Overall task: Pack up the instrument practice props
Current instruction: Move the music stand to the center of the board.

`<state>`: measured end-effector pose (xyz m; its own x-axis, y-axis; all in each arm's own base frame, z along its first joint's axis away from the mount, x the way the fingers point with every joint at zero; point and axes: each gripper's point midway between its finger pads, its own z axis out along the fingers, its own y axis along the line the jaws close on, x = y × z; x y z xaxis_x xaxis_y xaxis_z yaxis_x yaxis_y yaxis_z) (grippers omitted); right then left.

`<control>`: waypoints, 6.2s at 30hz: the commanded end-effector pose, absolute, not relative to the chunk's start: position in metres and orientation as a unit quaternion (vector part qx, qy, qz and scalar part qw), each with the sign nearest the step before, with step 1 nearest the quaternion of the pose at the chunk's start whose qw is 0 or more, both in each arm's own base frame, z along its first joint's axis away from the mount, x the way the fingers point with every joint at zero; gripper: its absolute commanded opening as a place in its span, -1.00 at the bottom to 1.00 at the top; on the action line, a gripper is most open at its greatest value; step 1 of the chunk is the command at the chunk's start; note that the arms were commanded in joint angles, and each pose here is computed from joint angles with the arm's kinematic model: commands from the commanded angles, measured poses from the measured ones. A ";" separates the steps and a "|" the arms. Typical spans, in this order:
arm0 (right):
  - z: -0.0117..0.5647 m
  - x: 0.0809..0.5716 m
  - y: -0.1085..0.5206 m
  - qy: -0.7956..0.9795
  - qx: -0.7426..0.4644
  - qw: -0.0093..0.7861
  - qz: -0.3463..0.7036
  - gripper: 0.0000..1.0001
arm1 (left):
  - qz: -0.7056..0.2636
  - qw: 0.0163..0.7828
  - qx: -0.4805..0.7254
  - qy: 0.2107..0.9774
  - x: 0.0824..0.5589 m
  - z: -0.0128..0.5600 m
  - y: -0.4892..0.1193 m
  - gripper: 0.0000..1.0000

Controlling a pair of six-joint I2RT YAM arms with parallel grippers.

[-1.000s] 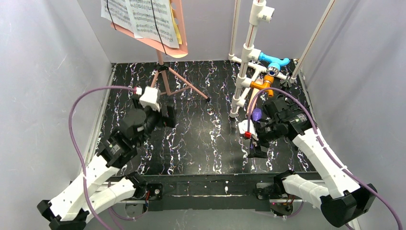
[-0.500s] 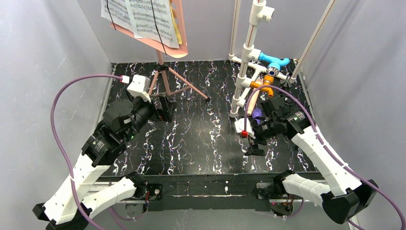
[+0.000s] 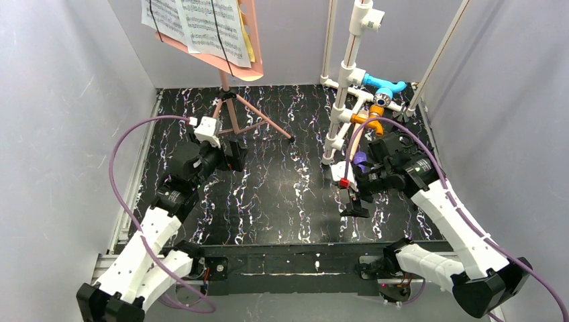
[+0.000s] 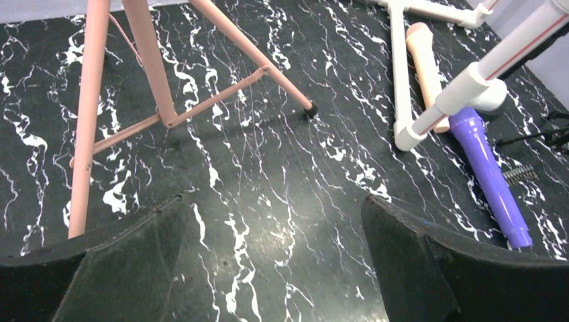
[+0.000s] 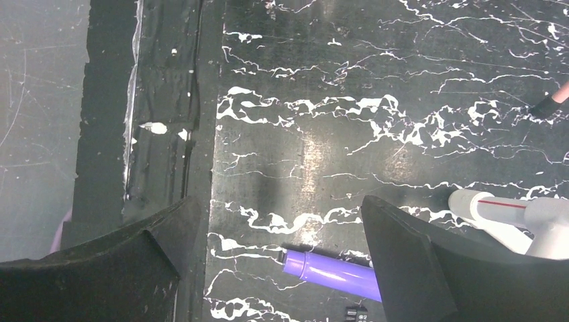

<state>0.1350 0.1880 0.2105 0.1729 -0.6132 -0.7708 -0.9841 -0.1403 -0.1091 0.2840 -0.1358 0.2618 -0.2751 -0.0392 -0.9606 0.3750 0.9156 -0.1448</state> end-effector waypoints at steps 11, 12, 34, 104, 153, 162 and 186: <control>0.204 0.131 0.190 0.604 -0.631 0.348 0.340 0.97 | -0.235 0.685 0.148 0.673 0.348 0.284 -0.126 0.96; 0.203 0.131 0.190 0.607 -0.627 0.348 0.342 0.97 | -0.237 0.686 0.145 0.672 0.352 0.284 -0.125 0.96; 0.197 0.123 0.187 0.620 -0.603 0.346 0.364 0.97 | -0.218 0.740 0.115 0.626 0.446 0.341 -0.110 0.90; 0.197 0.128 0.179 0.636 -0.578 0.359 0.365 0.97 | -0.191 0.766 0.099 0.605 0.332 0.371 -0.165 -1.00; 0.205 0.124 0.177 0.625 -0.585 0.365 0.366 0.97 | -0.057 0.834 -0.008 0.548 0.354 0.416 -0.177 -1.00; 0.204 0.125 0.177 0.626 -0.585 0.364 0.365 0.97 | -0.006 0.831 -0.042 0.555 0.385 0.412 -0.166 -1.00; 0.210 0.126 0.176 0.623 -0.588 0.367 0.363 0.97 | -0.038 0.800 -0.022 0.599 0.353 0.361 -0.150 0.42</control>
<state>0.1233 0.1734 0.1918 -0.0782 -0.4944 -0.8657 -0.9967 0.0575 0.0572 0.3611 -0.1601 0.3447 0.2481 -0.0334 -0.9682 0.0376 0.9990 -0.0249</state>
